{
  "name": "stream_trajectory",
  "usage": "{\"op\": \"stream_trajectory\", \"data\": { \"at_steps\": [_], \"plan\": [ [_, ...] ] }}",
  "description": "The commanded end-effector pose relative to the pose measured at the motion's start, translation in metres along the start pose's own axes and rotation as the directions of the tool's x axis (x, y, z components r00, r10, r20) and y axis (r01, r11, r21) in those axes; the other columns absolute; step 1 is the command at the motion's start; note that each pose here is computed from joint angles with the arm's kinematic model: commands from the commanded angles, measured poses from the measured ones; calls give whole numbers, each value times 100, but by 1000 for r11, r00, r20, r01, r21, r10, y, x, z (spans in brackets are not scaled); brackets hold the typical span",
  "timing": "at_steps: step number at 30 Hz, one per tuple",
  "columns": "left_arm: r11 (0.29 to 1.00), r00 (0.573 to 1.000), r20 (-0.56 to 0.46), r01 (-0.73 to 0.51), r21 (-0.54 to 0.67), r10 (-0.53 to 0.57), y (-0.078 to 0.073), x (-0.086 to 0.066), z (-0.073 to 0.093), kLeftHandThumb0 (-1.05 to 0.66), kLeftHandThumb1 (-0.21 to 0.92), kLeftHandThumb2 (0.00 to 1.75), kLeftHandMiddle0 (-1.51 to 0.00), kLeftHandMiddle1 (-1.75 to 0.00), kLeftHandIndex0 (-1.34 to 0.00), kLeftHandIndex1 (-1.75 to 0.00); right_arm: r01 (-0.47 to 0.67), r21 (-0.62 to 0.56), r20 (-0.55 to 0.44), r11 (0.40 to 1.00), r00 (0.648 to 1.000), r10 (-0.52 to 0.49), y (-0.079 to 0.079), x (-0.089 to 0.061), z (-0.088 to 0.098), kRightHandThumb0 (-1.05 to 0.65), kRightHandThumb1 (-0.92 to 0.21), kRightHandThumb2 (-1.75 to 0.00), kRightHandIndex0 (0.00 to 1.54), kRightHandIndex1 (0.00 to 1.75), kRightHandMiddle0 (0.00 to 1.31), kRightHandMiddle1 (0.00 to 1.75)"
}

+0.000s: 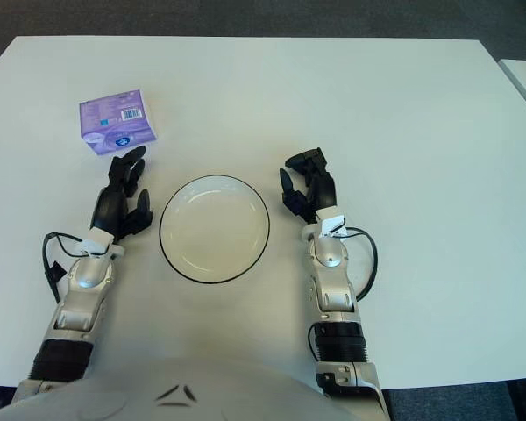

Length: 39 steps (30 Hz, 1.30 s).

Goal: Put the tissue paper into the plate.

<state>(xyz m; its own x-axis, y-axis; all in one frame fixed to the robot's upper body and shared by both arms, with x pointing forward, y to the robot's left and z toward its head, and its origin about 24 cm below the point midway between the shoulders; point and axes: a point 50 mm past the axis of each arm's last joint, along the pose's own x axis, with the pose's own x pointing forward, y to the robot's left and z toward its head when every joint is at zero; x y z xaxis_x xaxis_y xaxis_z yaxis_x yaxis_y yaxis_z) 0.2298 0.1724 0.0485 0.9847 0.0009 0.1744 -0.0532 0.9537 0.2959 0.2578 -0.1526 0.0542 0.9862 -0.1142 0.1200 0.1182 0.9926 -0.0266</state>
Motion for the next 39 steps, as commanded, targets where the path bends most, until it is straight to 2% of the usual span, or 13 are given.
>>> {"op": "stream_trajectory", "data": {
  "at_steps": [1, 13, 21, 25, 30, 33, 39],
  "plan": [
    [999, 999, -48, 23, 26, -21, 1, -6, -7, -65, 92, 85, -31, -4, 0, -62, 17, -20, -156, 1000, 988, -20, -5, -13, -29, -35, -92, -47, 41, 100, 23, 170],
    [998, 1000, -12, -13, 65, 14, 11, -7, 5, -61, 92, 83, -32, -4, 0, -62, 14, -24, -159, 1000, 987, -18, -5, -13, -30, -35, -92, -47, 41, 99, 24, 169],
    [990, 997, 55, -67, 127, 60, 21, -6, 21, -61, 92, 83, -31, -3, 0, -60, 15, -21, -161, 1000, 987, -18, -4, -12, -31, -35, -92, -47, 40, 98, 23, 170],
    [971, 985, 136, -136, 196, 111, 36, -3, 39, -63, 92, 84, -30, -2, 0, -58, 13, -22, -161, 1000, 987, -16, -4, -12, -31, -35, -92, -48, 40, 98, 23, 170],
    [943, 969, 190, -206, 262, 159, 44, -5, 45, -66, 92, 86, -30, -2, 0, -57, 10, -20, -163, 1000, 987, -13, -3, -11, -32, -35, -92, -48, 40, 98, 22, 171],
    [898, 941, 269, -289, 330, 205, 55, -1, 55, -70, 92, 88, -30, -2, 0, -58, 12, -16, -168, 1000, 986, -14, -3, -11, -32, -35, -92, -48, 40, 98, 23, 170],
    [845, 911, 341, -362, 393, 232, 63, 3, 65, -73, 92, 89, -31, -2, 0, -59, 16, -14, -172, 1000, 985, -18, -2, -10, -33, -35, -92, -46, 41, 97, 24, 169]
  ]
}}
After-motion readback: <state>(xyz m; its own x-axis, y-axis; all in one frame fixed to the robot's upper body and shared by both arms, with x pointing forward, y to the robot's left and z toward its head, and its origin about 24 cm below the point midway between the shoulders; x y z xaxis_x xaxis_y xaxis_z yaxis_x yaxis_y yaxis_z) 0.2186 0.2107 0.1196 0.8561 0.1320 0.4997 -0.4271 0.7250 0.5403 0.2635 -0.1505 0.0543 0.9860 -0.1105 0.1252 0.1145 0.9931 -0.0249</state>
